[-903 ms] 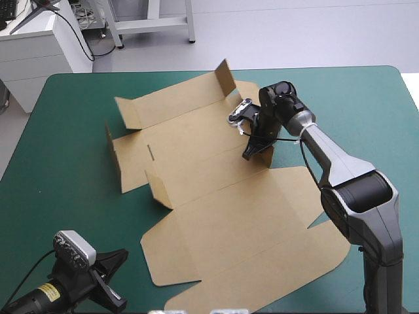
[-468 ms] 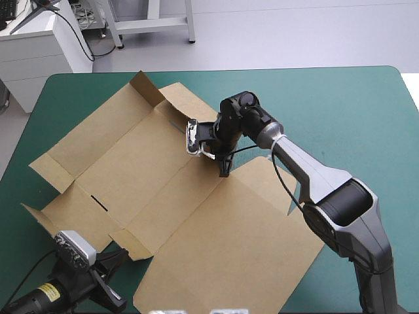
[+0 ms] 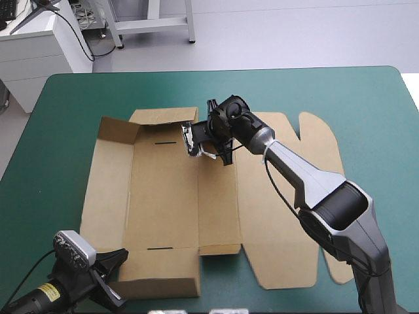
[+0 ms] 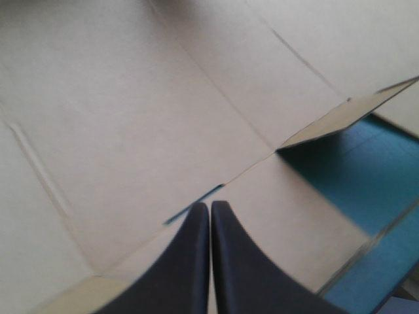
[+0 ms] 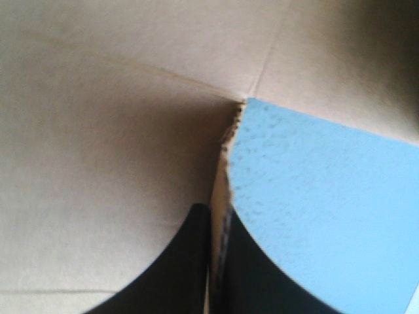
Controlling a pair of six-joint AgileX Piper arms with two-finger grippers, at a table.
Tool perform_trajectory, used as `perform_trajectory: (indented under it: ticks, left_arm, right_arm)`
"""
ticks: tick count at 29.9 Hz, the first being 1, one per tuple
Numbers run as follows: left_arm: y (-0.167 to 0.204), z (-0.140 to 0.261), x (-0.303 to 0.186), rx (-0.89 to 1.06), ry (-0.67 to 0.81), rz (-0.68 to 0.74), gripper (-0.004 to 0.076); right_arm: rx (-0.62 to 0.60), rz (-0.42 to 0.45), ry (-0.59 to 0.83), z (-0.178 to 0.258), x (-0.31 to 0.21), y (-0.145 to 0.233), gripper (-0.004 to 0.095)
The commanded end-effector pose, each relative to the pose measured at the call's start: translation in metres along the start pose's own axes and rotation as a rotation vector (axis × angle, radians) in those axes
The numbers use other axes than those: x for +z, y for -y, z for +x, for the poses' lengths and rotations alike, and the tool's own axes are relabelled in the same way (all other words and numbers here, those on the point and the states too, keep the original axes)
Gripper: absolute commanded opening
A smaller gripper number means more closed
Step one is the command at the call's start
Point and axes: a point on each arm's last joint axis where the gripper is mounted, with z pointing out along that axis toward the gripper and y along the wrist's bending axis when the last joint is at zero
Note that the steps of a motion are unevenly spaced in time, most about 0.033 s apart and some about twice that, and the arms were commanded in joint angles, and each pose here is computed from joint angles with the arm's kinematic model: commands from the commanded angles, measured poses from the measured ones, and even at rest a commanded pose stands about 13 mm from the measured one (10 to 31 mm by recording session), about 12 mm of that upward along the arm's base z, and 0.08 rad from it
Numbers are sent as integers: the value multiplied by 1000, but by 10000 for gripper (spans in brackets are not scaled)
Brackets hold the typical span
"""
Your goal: Fold the box
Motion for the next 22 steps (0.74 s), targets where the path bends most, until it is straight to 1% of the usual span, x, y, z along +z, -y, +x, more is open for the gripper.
perform_trajectory:
  ticks: [1,3,5,8,10,12,17,20,22]
  left_arm:
    - [1,-14,-5,-20,77,2,-8]
    - [1,-14,-5,-20,77,2,-8]
    - [1,-14,-5,-20,77,2,-8]
    - [1,-14,-5,-20,77,2,-8]
    - [1,-14,-5,-20,77,2,-8]
    - [1,-14,-5,-20,77,2,-8]
    - [1,-14,-5,-20,77,2,-8]
    - [1,-14,-5,-20,77,2,-8]
    - [1,-14,-5,-20,77,2,-8]
  right_arm:
    - [-13,119,85,-3,-39,16,-19]
    - [-44,52,115,-6,-39,10,-19]
    - [-39,1,135,-8,-39,5,-19]
    - [-20,-41,122,-6,-39,2,-19]
    - [39,-31,119,-5,-38,3,-19]
    - [126,-6,132,-5,-37,7,-19]
    - [257,30,100,-1,-33,10,-19]
    - [347,49,112,-1,-28,13,-19]
    - [348,45,109,-1,-24,13,-19]
